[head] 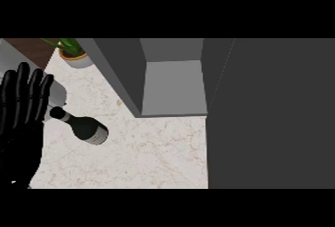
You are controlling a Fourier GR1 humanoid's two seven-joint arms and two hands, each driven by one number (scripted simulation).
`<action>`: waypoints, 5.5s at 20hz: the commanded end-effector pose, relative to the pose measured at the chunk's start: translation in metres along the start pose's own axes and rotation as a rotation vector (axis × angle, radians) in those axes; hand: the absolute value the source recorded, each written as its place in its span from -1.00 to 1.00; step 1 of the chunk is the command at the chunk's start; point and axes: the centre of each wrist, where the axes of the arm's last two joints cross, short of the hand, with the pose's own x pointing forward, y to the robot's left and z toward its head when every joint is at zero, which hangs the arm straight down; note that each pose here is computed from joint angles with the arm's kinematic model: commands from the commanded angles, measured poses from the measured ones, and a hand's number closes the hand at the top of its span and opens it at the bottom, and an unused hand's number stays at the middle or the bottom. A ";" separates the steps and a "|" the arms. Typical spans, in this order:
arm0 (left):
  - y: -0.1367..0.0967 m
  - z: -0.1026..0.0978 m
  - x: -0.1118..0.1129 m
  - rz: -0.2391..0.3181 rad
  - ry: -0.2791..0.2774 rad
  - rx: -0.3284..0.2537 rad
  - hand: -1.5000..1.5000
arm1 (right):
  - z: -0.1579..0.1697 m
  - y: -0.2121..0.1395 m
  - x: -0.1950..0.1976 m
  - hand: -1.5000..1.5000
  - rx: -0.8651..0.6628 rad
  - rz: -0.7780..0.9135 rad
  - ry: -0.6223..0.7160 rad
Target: Pick up the wine, place it into the cabinet and close the cabinet
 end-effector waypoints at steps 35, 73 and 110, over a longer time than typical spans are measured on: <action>-0.131 -0.057 0.001 -0.013 0.154 0.669 -1.00 | 0.030 0.015 0.104 -1.00 0.209 -0.173 0.140; -0.029 0.016 -0.031 0.007 0.373 0.834 -1.00 | 0.027 0.014 0.124 -1.00 0.200 -0.172 0.133; 0.019 0.093 -0.161 0.003 0.400 0.852 -1.00 | 0.041 0.010 0.131 -1.00 0.217 -0.197 0.128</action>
